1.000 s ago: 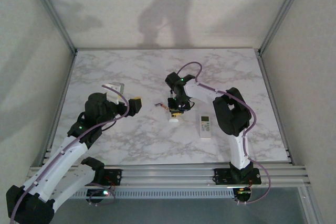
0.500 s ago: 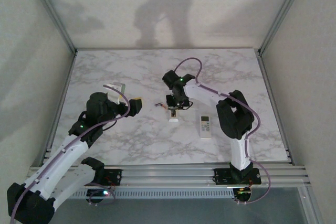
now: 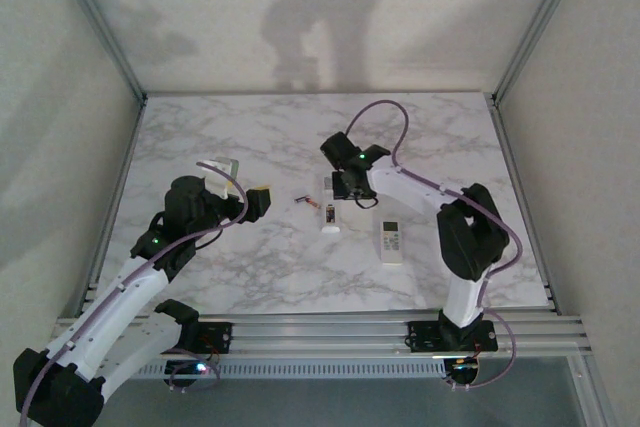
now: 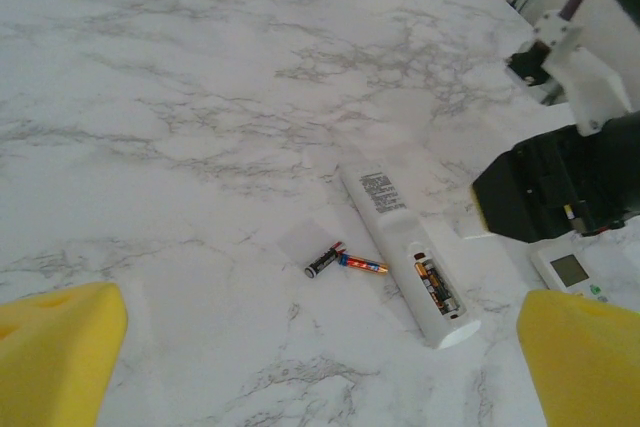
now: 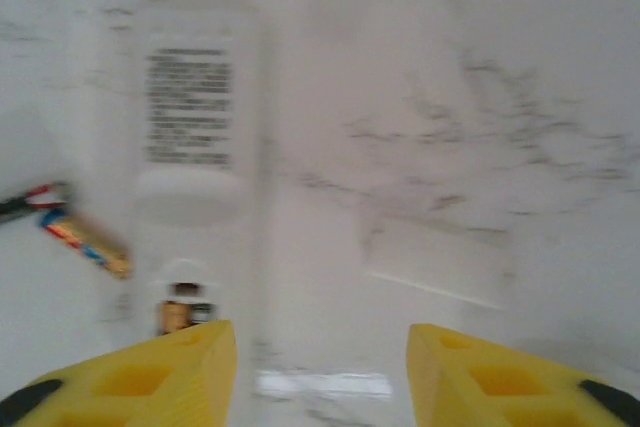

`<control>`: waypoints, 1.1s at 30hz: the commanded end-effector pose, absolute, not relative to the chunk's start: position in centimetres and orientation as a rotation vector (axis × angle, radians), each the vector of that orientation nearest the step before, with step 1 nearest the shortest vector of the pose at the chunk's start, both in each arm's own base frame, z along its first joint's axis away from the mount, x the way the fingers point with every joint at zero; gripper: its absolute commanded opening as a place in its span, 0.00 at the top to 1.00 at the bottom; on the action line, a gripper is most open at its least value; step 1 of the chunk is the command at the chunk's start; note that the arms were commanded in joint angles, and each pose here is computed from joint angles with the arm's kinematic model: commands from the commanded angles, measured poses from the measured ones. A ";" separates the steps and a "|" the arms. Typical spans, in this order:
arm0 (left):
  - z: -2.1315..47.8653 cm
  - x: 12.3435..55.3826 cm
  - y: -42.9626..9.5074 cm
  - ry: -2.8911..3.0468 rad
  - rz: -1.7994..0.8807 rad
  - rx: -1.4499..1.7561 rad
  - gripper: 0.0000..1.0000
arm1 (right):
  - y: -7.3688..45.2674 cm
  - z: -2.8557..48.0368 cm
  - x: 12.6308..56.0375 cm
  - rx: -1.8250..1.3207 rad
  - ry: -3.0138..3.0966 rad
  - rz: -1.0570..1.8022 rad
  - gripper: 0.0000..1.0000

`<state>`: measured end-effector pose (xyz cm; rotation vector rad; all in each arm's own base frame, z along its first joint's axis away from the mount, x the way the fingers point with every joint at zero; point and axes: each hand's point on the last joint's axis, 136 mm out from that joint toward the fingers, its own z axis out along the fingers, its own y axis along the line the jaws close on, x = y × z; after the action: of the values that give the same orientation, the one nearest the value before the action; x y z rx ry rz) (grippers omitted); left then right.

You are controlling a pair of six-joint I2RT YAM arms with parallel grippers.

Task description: Load the batteries into the remote control

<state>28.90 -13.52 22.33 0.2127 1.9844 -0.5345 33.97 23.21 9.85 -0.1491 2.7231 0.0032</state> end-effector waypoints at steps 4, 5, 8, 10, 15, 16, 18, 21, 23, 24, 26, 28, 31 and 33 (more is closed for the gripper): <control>22.4 29.4 -13.2 1.987 -0.507 0.215 0.00 | 18.1 11.7 33.6 -0.561 2.713 -0.139 0.36; 22.4 29.4 -13.3 1.987 -0.507 0.218 0.01 | 16.9 12.0 34.0 -0.478 2.751 -0.174 0.35; 22.3 29.6 -13.4 1.995 -0.506 0.220 0.00 | 14.3 12.1 34.9 0.102 2.864 -0.138 0.45; 22.2 29.7 -13.4 2.001 -0.501 0.221 0.00 | 15.8 12.0 35.7 0.344 2.844 0.062 0.48; 21.6 29.7 -13.3 2.023 -0.496 0.222 0.00 | 16.1 11.8 36.6 1.050 2.615 0.262 0.43; 21.5 29.7 -13.3 2.026 -0.493 0.221 0.00 | 15.7 11.2 36.0 1.205 2.576 0.247 0.41; 21.6 29.7 -13.2 2.022 -0.484 0.218 0.01 | 15.6 9.6 35.5 1.437 2.510 0.240 0.39; 21.7 29.8 -13.0 2.018 -0.475 0.216 0.01 | 15.9 7.6 35.0 1.631 2.462 0.226 0.39; 21.6 29.8 -13.0 2.027 -0.472 0.219 0.00 | 16.3 6.7 35.3 1.682 2.438 0.241 0.40; 21.5 29.8 -13.0 2.029 -0.472 0.219 0.01 | 16.6 6.4 35.5 1.697 2.433 0.258 0.40; 21.5 29.7 -13.1 2.030 -0.474 0.222 0.01 | 16.9 5.8 35.4 1.755 2.435 0.249 0.40; 21.5 29.8 -13.1 2.030 -0.473 0.222 0.01 | 17.2 5.2 34.9 1.818 2.443 0.208 0.41; 21.6 29.8 -13.1 2.030 -0.472 0.230 0.01 | 17.3 4.4 34.3 1.888 2.437 0.147 0.43; 21.5 29.8 -13.1 2.033 -0.469 0.232 0.00 | 17.3 4.0 34.0 1.926 2.416 0.127 0.44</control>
<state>29.46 -13.40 20.37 0.2237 2.0506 -0.4934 34.82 17.04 4.08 1.7932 2.4719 0.1772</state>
